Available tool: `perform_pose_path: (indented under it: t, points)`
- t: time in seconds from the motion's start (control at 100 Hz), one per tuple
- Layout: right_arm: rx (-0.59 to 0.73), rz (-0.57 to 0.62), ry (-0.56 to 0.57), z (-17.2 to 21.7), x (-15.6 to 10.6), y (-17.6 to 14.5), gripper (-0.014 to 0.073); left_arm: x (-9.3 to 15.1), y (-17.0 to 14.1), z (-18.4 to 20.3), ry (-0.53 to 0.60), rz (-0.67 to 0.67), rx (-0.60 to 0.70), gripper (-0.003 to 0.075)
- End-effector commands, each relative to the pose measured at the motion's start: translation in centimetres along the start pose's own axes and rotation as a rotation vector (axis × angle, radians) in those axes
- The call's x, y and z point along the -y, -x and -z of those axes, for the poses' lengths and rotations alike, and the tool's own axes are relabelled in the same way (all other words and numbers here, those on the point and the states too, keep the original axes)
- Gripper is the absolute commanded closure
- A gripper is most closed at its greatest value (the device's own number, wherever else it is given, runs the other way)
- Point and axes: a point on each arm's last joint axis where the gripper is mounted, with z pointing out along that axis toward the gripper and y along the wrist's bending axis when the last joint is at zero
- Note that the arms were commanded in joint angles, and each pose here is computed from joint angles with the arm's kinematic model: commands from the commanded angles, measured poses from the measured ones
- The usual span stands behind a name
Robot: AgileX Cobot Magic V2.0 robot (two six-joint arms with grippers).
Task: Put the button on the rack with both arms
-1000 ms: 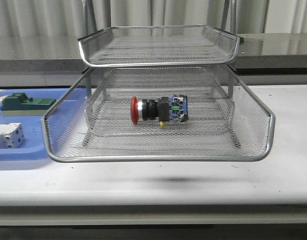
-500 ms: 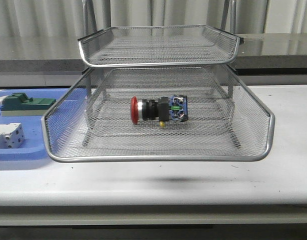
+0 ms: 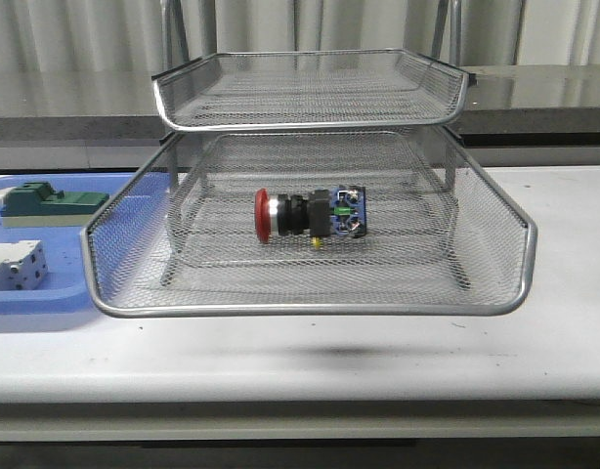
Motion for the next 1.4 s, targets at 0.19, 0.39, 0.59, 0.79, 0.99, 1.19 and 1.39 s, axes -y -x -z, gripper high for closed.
perform_pose_path:
  t: [0.19,0.39,0.59,0.79,0.99,1.19,1.39]
  points:
    - [0.078,0.006,-0.002,0.78,-0.03,1.04,0.0663,-0.29,2.41,0.86,0.028,0.024,0.222,0.0334]
    - [0.078,0.006,-0.002,0.78,-0.03,1.04,0.0663,-0.34,2.76,0.95,0.034,0.024,0.262,0.0334]
    - [0.078,0.006,-0.002,0.78,-0.03,1.04,0.0663,-0.34,2.76,0.95,0.034,0.024,0.262,0.0402]
    - [0.078,0.006,-0.002,0.78,-0.03,1.04,0.0663,-0.34,2.76,0.95,0.034,0.024,0.262,0.0737]
    - [0.078,0.006,-0.002,0.78,-0.03,1.04,0.0663,-0.34,2.76,0.95,0.034,0.022,0.262,0.0741]
    - [0.078,0.006,-0.002,0.78,-0.03,1.04,0.0663,-0.32,2.46,0.87,0.033,0.022,0.249,0.0741]
    - [0.078,0.006,-0.002,0.78,-0.03,1.04,0.0663,-0.32,2.46,0.87,0.033,0.022,0.249,0.0741]
